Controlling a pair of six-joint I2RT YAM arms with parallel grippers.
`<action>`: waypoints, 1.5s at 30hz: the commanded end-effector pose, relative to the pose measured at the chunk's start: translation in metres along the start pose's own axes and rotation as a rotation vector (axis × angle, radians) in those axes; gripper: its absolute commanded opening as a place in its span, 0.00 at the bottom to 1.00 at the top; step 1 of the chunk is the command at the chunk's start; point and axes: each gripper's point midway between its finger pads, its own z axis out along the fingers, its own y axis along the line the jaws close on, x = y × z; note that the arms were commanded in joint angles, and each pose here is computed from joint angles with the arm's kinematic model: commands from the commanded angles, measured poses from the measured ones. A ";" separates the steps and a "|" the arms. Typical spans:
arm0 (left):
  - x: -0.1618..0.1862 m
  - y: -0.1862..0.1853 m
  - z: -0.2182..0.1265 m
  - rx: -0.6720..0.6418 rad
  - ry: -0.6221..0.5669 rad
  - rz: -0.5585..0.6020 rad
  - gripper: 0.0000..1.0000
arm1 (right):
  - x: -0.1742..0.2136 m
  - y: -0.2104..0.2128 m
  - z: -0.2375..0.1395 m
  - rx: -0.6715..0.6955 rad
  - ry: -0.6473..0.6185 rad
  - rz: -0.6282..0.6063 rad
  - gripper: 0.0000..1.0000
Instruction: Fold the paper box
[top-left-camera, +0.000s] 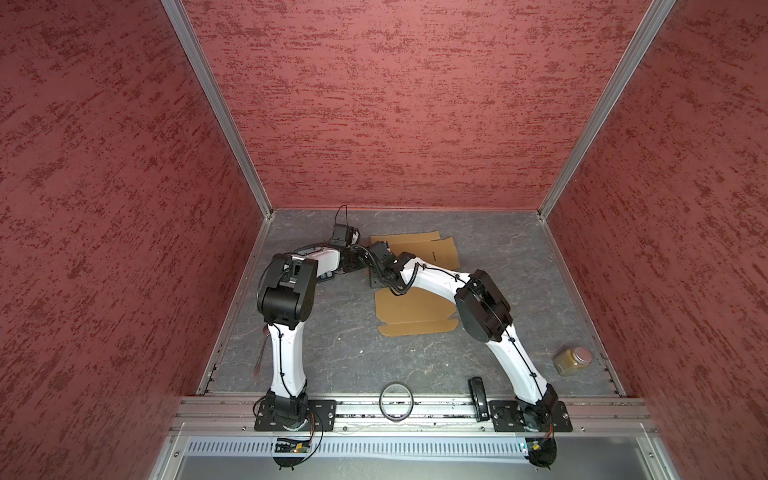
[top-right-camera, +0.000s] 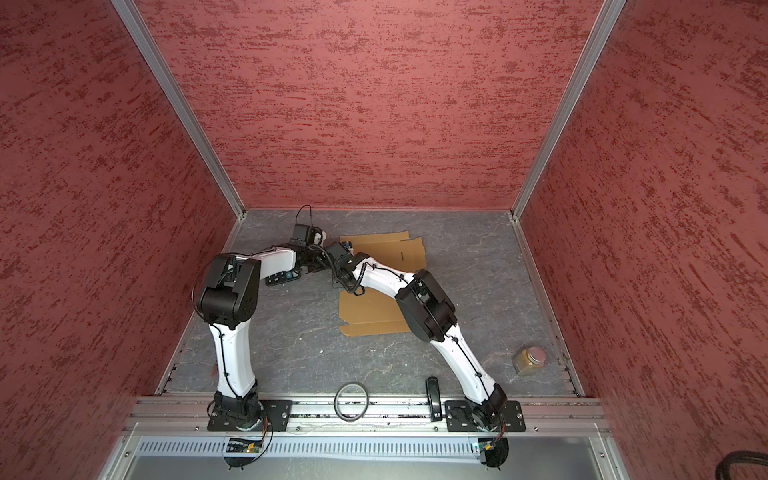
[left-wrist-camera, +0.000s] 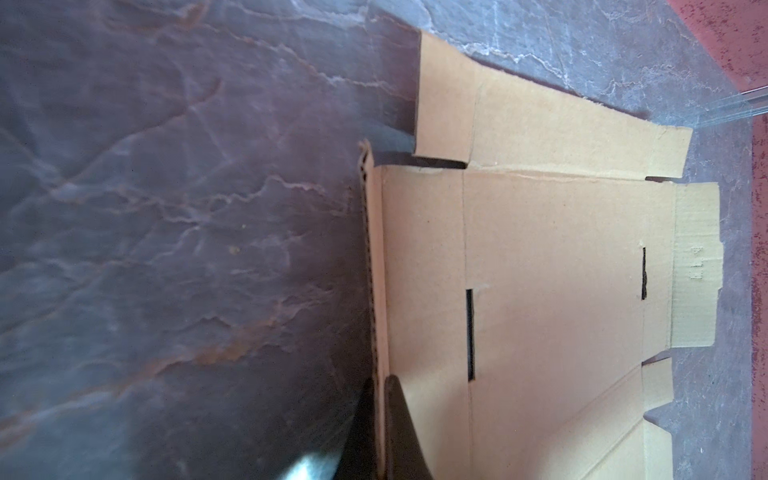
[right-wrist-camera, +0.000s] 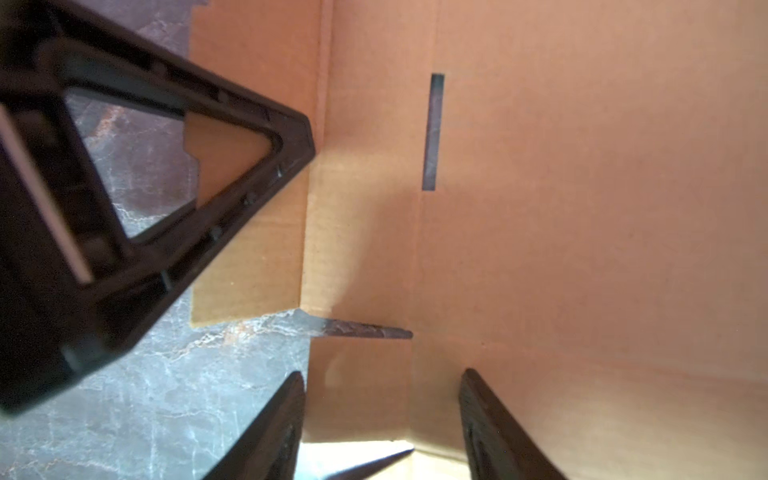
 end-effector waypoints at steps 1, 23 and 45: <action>0.005 0.008 0.007 -0.014 0.020 0.004 0.00 | 0.011 -0.012 0.009 0.060 0.026 0.018 0.52; 0.005 0.007 0.007 -0.022 0.016 0.015 0.00 | -0.004 -0.029 -0.021 0.101 -0.069 0.101 0.42; 0.008 0.003 0.008 -0.034 0.021 0.044 0.00 | -0.003 -0.071 -0.026 0.172 -0.061 0.149 0.44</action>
